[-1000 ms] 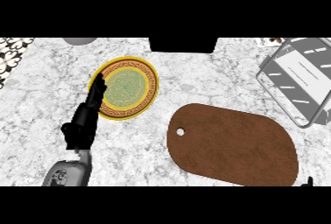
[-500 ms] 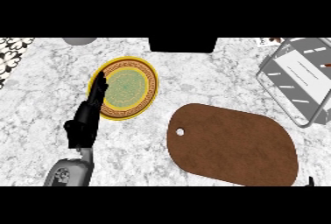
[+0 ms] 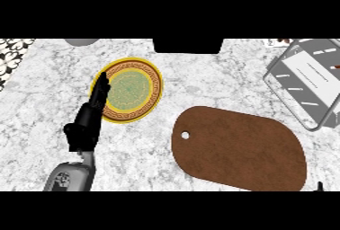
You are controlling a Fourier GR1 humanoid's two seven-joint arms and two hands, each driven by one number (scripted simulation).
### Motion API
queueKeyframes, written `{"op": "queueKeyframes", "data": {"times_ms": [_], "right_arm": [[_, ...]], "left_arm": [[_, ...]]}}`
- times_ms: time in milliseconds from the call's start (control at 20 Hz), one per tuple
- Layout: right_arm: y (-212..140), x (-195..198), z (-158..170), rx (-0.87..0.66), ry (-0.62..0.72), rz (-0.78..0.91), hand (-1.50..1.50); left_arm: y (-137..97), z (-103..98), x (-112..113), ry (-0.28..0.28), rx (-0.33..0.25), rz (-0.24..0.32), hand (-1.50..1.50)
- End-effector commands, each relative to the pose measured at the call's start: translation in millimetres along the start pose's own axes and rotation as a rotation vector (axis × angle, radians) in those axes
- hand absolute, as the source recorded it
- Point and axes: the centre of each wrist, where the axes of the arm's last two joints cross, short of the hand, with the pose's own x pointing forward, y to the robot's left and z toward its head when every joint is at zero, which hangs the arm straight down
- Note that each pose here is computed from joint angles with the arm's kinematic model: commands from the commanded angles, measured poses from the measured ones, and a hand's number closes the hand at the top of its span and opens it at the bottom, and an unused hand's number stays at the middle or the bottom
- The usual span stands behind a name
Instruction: Pick the squash from the cutting board and place it in the tiered basket
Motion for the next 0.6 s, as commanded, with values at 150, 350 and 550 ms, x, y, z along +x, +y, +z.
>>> {"op": "queueKeyframes", "data": {"times_ms": [150,350,550], "right_arm": [[-60,-47,52,-0.083,0.086,-0.209,-1.50],[-83,-68,84,-0.070,0.063,-0.226,-1.50],[-91,-88,107,-0.049,0.081,-0.247,-1.50]], "left_arm": [[5,1,-7,0.011,-0.001,0.011,0.00],[-5,6,-7,0.003,0.026,-0.001,0.00],[-3,14,-11,0.004,0.033,0.011,0.00]]}}
